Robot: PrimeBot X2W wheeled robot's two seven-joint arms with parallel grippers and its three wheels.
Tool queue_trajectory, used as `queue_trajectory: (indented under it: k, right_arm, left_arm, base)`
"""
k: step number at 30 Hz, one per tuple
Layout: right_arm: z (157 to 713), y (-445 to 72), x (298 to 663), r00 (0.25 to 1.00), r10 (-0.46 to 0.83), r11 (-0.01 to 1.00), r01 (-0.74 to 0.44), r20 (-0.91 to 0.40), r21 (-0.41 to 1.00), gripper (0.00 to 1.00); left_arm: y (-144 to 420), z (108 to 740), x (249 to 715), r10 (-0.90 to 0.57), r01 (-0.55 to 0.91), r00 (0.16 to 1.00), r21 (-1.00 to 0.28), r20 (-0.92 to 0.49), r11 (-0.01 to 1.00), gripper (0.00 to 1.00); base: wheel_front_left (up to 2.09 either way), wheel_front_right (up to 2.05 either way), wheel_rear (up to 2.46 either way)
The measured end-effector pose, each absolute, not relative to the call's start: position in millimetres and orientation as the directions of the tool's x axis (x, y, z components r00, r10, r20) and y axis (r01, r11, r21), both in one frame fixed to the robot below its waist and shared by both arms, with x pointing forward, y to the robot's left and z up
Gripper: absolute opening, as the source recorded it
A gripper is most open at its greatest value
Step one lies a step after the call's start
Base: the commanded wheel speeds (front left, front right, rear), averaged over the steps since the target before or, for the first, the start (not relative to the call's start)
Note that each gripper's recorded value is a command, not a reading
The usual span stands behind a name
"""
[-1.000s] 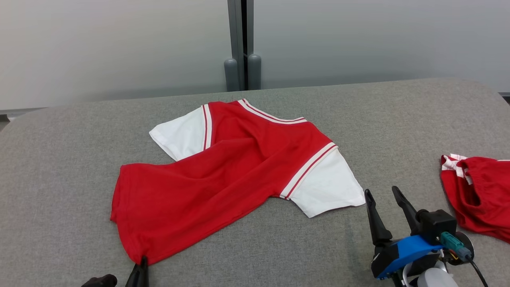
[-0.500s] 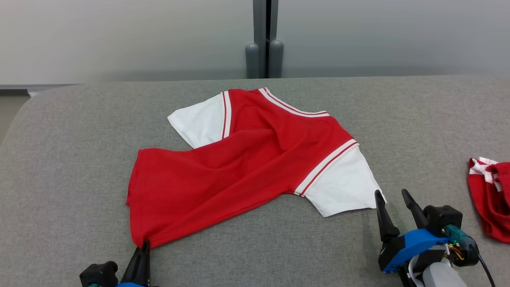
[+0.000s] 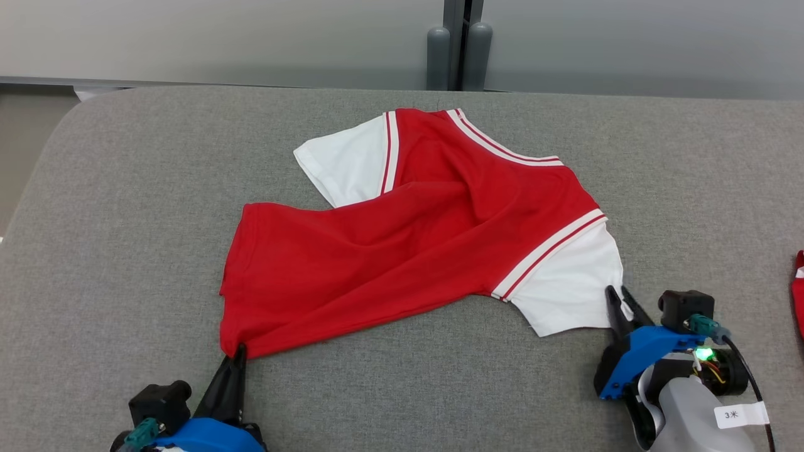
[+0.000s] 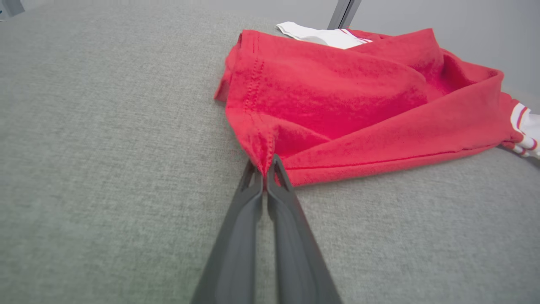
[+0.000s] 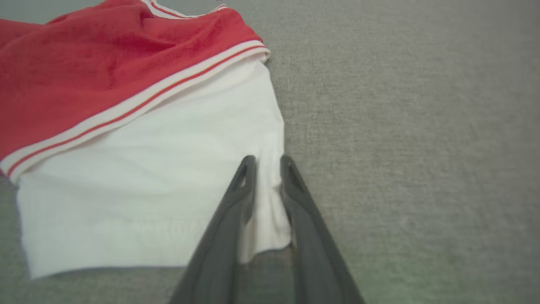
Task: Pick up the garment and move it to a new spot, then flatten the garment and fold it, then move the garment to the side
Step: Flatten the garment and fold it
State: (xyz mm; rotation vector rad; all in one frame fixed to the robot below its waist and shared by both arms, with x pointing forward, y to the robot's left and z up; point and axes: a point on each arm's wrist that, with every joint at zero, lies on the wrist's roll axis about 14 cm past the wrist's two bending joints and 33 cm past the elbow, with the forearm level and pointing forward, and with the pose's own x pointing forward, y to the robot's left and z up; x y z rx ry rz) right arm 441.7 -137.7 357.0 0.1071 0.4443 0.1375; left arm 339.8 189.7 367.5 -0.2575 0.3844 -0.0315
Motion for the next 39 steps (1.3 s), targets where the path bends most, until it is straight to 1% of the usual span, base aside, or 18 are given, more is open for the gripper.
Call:
queue_trajectory:
  k: [3,6,8,10,14,17,20,23,25,28,30,32,34,35,39]
  right_arm:
    - [365.3,-131.5,443.2,0.901,0.171,0.982,-0.121,-0.398,0.147,0.0]
    - [391.6,-130.1,452.4,0.934,0.171,0.978,-0.121,-0.315,0.17,0.0]
    - [421.9,-132.3,463.6,0.962,0.162,0.976,-0.123,-0.219,0.182,0.0]
    - [455.0,-136.5,472.3,0.982,0.146,0.972,-0.121,-0.117,0.201,0.0]
    - [533.7,-142.3,482.0,0.986,0.123,0.961,-0.146,0.113,0.233,0.0]
    - [609.5,-143.7,481.8,0.942,0.114,0.95,-0.196,0.316,0.245,0.0]
    - [685.9,-143.3,471.1,0.859,0.119,0.947,-0.249,0.498,0.203,0.0]
    - [748.5,-145.7,454.6,0.781,0.124,0.946,-0.28,0.612,0.165,0.0]
    - [783.7,-149.1,443.8,0.732,0.124,0.945,-0.292,0.67,0.144,0.0]
    - [816.9,-153.7,441.2,0.692,0.125,0.952,-0.284,0.711,0.109,0.0]
    - [826.1,-157.5,450.0,0.691,0.119,0.957,-0.271,0.713,0.103,0.0]
    - [827.7,-160.5,464.7,0.703,0.115,0.966,-0.243,0.702,0.086,0.0]
    - [823.4,-165.5,484.3,0.724,0.1,0.969,-0.225,0.683,0.097,0.0]
    - [819.0,-165.2,494.8,0.735,0.103,0.976,-0.206,0.671,0.076,0.0]
    - [801.5,-168.0,538.7,0.765,0.093,0.986,-0.159,0.637,0.046,0.0]
  left_arm:
    - [192.3,377.4,348.1,-0.074,-0.016,0.94,-0.259,-0.332,0.966,0.0]
    - [193.4,395.4,359.1,-0.07,-0.005,0.96,-0.264,-0.272,0.965,0.0]
    - [195.1,415.0,370.3,-0.067,0.01,0.976,-0.263,-0.207,0.965,0.0]
    - [197.7,446.0,386.6,-0.066,0.037,0.992,-0.252,-0.109,0.967,0.0]
    - [214.5,513.1,410.5,-0.049,0.065,0.995,-0.196,0.088,0.978,0.0]
    - [221.2,573.7,424.0,-0.066,0.1,0.966,-0.127,0.249,0.987,0.0]
    - [219.6,637.3,430.7,-0.113,0.137,0.909,-0.032,0.401,0.99,0.0]
    - [209.5,691.6,433.3,-0.165,0.171,0.84,0.036,0.517,0.985,0.0]
    - [204.5,721.0,435.9,-0.183,0.188,0.799,0.051,0.573,0.981,0.0]
    - [200.6,747.2,448.0,-0.202,0.204,0.773,0.066,0.602,0.977,0.0]
    - [198.7,752.3,461.6,-0.217,0.208,0.777,0.084,0.591,0.974,0.0]
    - [200.1,751.1,479.8,-0.223,0.208,0.792,0.092,0.568,0.974,0.0]
    - [201.0,748.8,498.9,-0.227,0.208,0.804,0.098,0.549,0.973,0.0]
    - [202.6,745.1,509.6,-0.224,0.206,0.812,0.095,0.539,0.974,0.0]
    - [210.3,716.2,556.1,-0.215,0.195,0.854,0.091,0.473,0.977,0.0]
  base:
    - [0.0,0.0,0.0]
    - [0.0,0.0,0.0]
    - [0.0,0.0,0.0]
    - [0.0,0.0,0.0]
    - [0.0,0.0,0.0]
    - [0.0,0.0,0.0]
    - [0.0,0.0,0.0]
    - [0.0,0.0,0.0]
    - [0.0,0.0,0.0]
    - [0.0,0.0,0.0]
    - [0.0,0.0,0.0]
    - [0.0,0.0,0.0]
    - [0.0,0.0,0.0]
    - [0.0,0.0,0.0]
    - [0.0,0.0,0.0]
